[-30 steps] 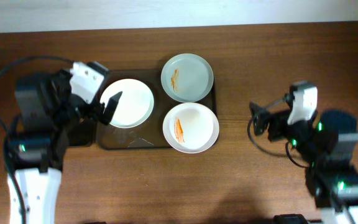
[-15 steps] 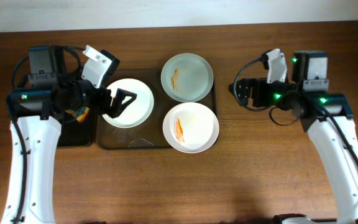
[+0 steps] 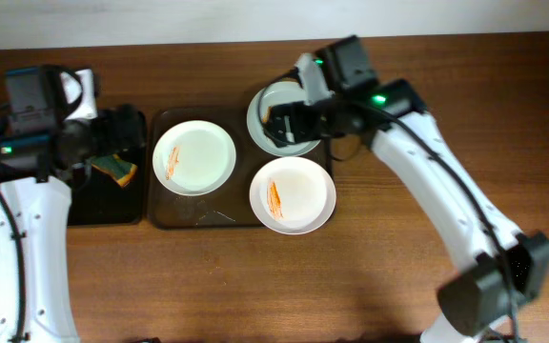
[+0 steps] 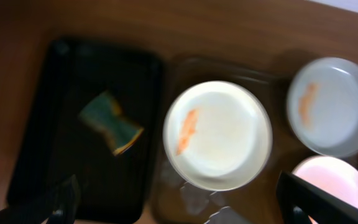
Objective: Clean dirty plates on tray and stack at the side
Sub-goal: 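Move left gripper to the sponge and right gripper to the top-left white plate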
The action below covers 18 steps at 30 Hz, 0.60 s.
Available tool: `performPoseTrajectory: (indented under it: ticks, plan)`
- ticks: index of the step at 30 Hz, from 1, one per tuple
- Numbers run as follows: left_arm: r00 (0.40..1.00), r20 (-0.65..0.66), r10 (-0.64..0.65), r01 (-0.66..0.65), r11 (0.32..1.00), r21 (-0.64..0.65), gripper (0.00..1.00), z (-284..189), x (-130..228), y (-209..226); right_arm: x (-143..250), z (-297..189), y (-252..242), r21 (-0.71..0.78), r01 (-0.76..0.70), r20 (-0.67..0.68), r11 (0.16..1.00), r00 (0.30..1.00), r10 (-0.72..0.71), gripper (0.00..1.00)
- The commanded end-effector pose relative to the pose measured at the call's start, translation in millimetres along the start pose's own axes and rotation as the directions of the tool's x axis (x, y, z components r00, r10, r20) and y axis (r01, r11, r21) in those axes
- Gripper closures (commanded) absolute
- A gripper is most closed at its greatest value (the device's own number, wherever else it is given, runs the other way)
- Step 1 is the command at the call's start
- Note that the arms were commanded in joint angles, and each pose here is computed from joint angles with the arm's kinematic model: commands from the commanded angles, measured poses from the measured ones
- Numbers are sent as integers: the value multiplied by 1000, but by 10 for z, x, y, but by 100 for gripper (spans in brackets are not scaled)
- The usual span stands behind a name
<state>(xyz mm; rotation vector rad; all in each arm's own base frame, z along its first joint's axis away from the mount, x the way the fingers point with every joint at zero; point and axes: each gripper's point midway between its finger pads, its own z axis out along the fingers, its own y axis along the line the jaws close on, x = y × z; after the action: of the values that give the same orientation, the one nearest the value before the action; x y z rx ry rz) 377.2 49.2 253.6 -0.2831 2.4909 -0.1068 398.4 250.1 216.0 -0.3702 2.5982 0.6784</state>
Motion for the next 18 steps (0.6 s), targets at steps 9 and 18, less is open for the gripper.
performPoseTrajectory:
  ticks: [9, 18]
  plan:
    - [970, -153, -190, 153, 963, -223, 1, 771, 190, 838, 153, 1328, 210, 31, -117, -61, 993, 991, 118, 60]
    - [974, -129, -185, 153, 962, -224, 1, 877, 119, 867, 165, 1812, 85, 110, -260, 14, 959, 966, 260, 73]
